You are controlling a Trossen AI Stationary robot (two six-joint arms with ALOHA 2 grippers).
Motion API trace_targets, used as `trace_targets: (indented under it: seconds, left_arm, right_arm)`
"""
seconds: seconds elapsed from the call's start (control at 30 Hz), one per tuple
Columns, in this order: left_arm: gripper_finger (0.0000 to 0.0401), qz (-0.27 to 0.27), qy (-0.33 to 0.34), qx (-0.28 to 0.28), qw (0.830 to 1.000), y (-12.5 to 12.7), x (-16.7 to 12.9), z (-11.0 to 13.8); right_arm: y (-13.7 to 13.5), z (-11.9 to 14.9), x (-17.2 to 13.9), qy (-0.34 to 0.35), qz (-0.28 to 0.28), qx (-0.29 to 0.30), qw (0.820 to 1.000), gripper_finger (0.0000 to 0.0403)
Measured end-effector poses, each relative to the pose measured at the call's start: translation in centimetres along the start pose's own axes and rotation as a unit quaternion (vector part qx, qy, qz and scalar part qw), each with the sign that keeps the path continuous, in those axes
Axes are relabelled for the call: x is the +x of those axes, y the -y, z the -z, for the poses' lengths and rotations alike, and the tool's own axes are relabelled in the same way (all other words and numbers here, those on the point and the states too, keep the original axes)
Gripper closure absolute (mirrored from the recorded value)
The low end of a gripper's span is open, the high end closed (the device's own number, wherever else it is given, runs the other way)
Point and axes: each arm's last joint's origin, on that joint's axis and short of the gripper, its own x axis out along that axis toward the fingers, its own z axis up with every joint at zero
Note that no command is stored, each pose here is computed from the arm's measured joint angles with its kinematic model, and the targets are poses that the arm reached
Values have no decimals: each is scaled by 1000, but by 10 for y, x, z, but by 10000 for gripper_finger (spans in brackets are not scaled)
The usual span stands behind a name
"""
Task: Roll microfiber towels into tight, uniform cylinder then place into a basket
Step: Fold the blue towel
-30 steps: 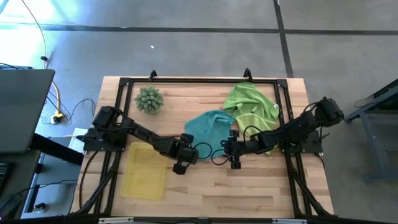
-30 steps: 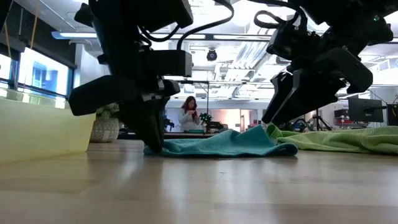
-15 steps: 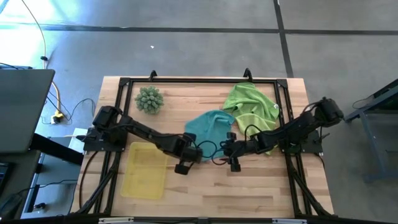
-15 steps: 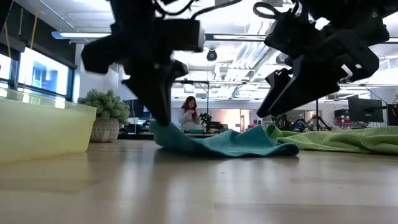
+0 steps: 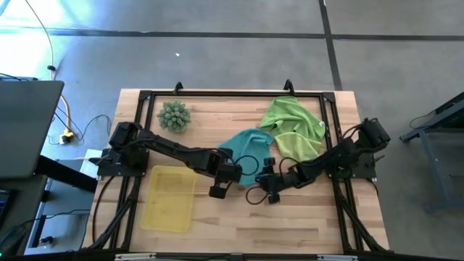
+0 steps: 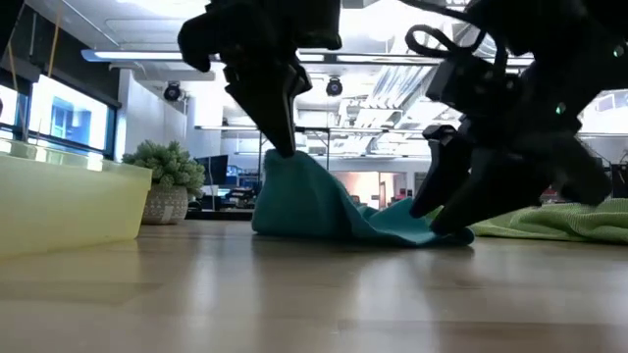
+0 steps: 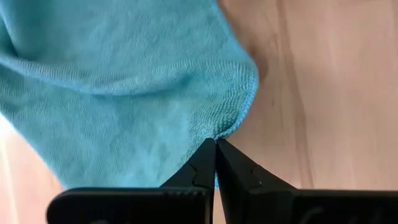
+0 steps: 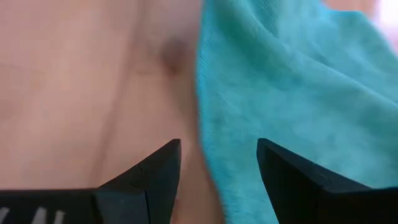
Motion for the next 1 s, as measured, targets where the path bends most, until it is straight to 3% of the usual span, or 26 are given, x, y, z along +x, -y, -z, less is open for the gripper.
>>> trace_targets:
  seconds: [0.17, 0.43, 0.6, 0.83, 0.9, 1.0]
  left_arm:
    - [401, -2, -10, -14, 1000, -10, -9, -3]
    - [401, -9, -27, -29, 999, -28, -24, -7]
    - [401, -8, -36, -34, 999, -38, -33, -10]
    - [401, 17, -60, -40, 997, -44, -39, -7]
    - [401, 17, -63, -42, 997, -46, -40, -6]
    - [401, 16, -63, -42, 997, -46, -40, -6]
  right_arm:
    - [-4, 8, 7, -20, 45, -39, 998, 199]
    - [-5, 9, 6, -26, 72, -45, 996, 199]
    - [0, 13, 4, -44, 164, -61, 984, 199]
    - [7, 13, 1, -48, 291, -87, 952, 199]
    - [10, 12, 2, -52, 300, -90, 948, 199]
    - [12, 13, 4, -53, 272, -73, 958, 199]
